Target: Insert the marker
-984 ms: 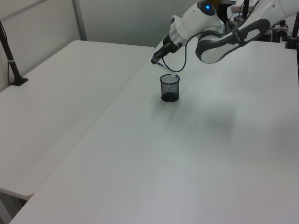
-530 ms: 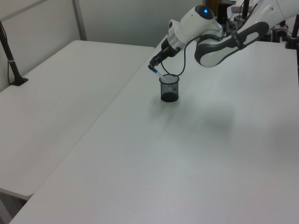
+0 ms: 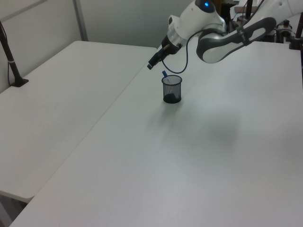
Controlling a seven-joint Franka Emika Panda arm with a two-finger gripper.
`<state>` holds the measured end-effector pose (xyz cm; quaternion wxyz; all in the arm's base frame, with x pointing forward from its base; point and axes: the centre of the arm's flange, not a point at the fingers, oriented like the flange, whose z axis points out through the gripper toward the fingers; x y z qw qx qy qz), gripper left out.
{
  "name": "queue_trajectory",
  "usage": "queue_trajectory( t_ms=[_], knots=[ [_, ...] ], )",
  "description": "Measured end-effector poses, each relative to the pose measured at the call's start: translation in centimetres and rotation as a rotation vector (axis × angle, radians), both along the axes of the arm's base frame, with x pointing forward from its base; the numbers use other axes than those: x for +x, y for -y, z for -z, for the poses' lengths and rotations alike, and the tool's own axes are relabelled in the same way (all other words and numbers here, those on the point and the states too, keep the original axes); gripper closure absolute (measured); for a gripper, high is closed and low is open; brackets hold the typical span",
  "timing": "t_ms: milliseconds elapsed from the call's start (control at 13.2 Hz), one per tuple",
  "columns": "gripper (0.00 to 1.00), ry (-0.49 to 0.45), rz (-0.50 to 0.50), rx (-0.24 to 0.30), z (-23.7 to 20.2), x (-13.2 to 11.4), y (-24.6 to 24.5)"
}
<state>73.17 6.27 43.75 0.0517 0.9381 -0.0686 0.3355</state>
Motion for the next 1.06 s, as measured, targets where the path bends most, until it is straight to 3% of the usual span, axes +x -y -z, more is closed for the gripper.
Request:
queue_trajectory(
  t_ms=[151,303,454,833,1060],
  knots=[
    [0.0,-0.14,-0.021,-0.022,-2.1,-1.7,-2.4],
    [0.0,-0.341,-0.082,-0.016,-5.7,-5.0,-3.9],
    [0.0,-0.448,-0.106,-0.033,-8.5,-7.5,-3.5],
    [0.0,-0.594,-0.168,0.0,-15.5,-14.3,0.4],
    [0.0,-0.654,-0.144,0.006,-15.0,-15.8,1.9]
  ],
)
